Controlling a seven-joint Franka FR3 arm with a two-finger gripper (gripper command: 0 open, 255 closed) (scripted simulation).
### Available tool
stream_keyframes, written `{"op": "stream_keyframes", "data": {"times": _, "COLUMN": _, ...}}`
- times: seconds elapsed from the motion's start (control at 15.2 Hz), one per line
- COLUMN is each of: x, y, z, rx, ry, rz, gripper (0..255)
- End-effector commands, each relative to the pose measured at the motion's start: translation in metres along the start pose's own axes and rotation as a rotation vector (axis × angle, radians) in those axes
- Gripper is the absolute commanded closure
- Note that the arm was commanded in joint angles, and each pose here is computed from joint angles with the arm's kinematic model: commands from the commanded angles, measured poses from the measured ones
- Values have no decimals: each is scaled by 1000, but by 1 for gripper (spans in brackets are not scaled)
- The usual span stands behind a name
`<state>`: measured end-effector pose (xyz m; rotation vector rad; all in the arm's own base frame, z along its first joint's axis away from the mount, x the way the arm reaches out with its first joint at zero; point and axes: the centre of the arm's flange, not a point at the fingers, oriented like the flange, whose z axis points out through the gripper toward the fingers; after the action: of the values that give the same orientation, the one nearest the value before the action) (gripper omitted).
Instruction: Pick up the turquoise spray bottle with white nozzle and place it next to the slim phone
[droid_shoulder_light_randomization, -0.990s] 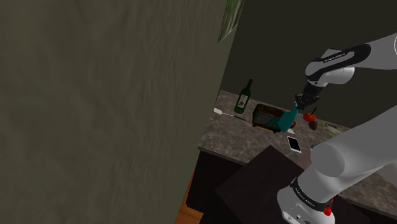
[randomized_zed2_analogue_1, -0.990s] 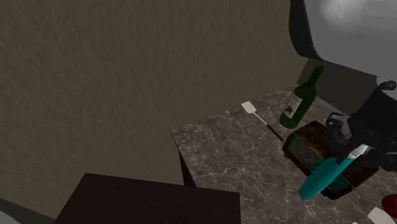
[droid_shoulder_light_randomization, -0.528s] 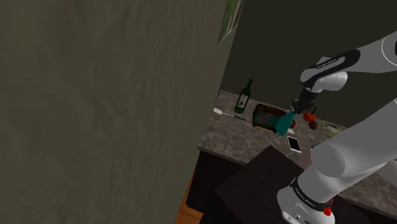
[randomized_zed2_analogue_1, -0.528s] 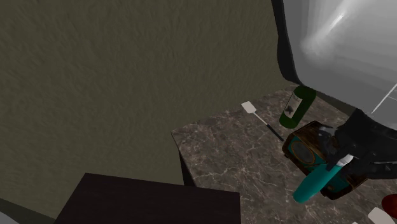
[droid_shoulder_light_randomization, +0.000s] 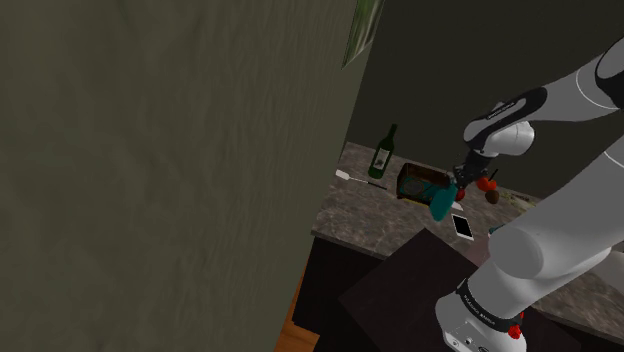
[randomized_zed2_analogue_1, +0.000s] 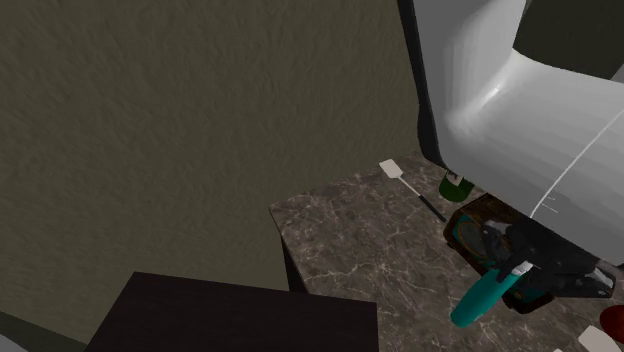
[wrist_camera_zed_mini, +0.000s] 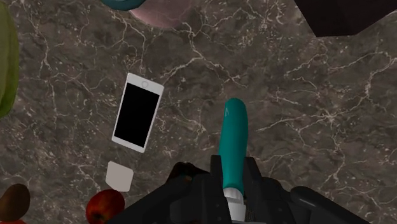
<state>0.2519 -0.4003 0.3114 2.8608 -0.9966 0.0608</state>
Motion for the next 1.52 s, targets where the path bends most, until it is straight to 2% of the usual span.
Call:
{"op": "stream_keyframes", "data": {"times": 0.0, "x": 0, "y": -1, "z": 10, "rx": 0, "ry": 1, "rz": 0, "gripper": 255}}
{"op": "stream_keyframes", "data": {"times": 0.66, "x": -4, "y": -5, "z": 61, "rx": 0, "ry": 1, "rz": 0, "gripper": 255}}
{"op": "stream_keyframes", "data": {"times": 1.12, "x": -4, "y": -5, "z": 61, "rx": 0, "ry": 1, "rz": 0, "gripper": 255}}
{"op": "stream_keyframes", "data": {"times": 1.19, "x": -4, "y": -5, "z": 61, "rx": 0, "ry": 1, "rz": 0, "gripper": 0}}
{"op": "stream_keyframes", "data": {"times": 1.45, "x": -4, "y": -5, "z": 61, "rx": 0, "ry": 1, "rz": 0, "gripper": 0}}
